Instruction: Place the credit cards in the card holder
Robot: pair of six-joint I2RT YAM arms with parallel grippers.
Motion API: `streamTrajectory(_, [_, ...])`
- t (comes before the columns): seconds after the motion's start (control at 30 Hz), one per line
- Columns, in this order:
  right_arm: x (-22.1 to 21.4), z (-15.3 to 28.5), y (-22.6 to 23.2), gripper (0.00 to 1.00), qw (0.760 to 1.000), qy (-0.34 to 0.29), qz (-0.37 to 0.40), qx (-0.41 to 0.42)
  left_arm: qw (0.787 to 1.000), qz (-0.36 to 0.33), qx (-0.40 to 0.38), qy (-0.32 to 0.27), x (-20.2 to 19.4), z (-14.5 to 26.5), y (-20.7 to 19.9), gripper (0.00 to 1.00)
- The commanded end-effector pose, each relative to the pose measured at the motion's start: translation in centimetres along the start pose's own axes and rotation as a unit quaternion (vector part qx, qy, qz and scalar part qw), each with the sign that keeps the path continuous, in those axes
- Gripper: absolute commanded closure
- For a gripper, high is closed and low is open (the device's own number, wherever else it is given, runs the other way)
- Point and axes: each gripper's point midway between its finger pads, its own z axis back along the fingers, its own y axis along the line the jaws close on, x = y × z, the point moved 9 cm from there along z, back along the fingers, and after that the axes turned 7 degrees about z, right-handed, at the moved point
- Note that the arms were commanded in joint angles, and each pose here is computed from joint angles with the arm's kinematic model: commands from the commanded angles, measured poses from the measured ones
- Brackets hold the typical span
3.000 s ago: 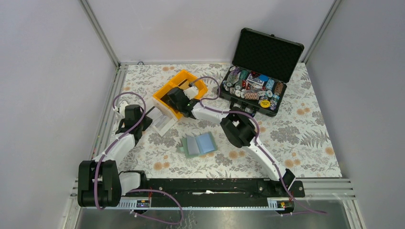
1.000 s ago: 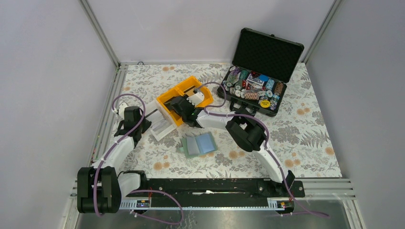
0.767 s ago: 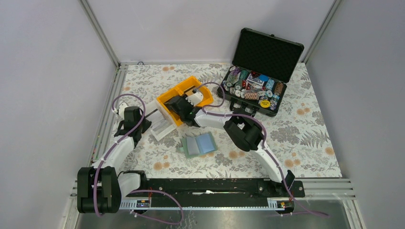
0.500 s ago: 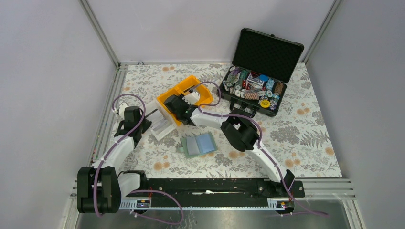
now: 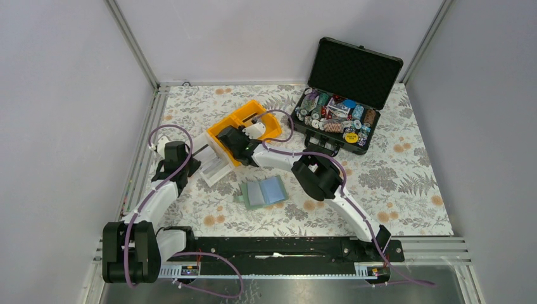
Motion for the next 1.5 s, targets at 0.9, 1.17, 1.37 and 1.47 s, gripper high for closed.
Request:
streamTrajectory(0.9, [6.8,3.8,2.9,1.00,0.989,-0.104,-0.053,0.096,0.998,0.006,-0.047,-0.050,1.9,1.0,-1.8,0.88])
streamTrajectory(1.17, [7.0,4.5,2.3,1.00,0.989,-0.113,-0.044,0.090,0.997,0.006,-0.045,-0.058,2.2,1.3,-1.8,0.88])
streamTrajectory(1.37, [7.3,5.4,1.1,1.00,0.989,-0.112,-0.025,0.091,0.997,0.006,-0.046,-0.067,2.5,1.7,-1.9,0.88])
streamTrajectory(1.47, [7.0,5.7,0.6,1.00,0.989,-0.102,0.016,0.102,0.997,0.005,-0.046,-0.069,2.6,1.8,-2.0,0.87])
